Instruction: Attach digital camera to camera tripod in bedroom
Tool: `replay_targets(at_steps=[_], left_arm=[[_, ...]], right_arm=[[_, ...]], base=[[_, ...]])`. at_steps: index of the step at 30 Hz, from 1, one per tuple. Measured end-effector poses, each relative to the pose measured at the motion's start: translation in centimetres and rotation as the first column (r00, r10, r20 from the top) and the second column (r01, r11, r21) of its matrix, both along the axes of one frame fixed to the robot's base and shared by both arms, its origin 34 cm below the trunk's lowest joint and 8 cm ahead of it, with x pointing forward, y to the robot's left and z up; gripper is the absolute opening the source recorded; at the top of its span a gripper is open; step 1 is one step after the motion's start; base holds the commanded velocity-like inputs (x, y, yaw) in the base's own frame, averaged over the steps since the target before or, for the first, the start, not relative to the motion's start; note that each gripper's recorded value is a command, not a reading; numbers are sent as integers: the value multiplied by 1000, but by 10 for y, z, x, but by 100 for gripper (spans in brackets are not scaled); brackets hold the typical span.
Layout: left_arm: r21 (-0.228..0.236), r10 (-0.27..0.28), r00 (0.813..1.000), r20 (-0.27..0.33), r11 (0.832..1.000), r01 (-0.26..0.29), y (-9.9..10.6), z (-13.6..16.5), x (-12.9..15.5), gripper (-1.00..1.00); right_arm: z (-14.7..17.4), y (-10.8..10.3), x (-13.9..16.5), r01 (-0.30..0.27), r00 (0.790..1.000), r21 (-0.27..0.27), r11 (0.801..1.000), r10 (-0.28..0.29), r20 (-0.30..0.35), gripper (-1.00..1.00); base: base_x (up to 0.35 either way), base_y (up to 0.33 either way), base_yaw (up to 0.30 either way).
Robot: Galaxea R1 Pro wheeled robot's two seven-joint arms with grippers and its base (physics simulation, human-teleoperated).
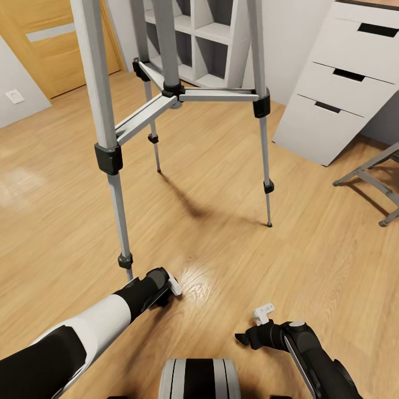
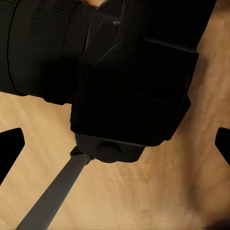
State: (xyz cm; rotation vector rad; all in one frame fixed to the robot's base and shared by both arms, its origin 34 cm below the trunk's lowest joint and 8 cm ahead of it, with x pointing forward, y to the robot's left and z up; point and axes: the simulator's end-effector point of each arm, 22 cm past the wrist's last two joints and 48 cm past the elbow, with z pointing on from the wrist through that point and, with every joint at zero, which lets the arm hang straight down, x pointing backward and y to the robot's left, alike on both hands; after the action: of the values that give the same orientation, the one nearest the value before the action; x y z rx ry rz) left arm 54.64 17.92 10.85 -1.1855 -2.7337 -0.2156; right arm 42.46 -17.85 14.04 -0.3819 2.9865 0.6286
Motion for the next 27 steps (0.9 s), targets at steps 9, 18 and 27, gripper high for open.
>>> replay_targets(at_steps=[9,18,27], left_arm=[[0,0,999,-33,1000,0,0,-16,-13,100],[1,0,999,-33,1000,0,1,-16,-13,100],[0,-1,999,-33,1000,1,0,-16,-13,100]], right_arm=[[-12,0,-11,-1,1000,1,1000,1,-28,100],[-12,1,-9,-2,1000,3,1000,2,-20,100],[-12,1,-9,-2,1000,3,1000,2,-18,100]], base=[[0,0,0],[0,0,0],[0,0,0]])
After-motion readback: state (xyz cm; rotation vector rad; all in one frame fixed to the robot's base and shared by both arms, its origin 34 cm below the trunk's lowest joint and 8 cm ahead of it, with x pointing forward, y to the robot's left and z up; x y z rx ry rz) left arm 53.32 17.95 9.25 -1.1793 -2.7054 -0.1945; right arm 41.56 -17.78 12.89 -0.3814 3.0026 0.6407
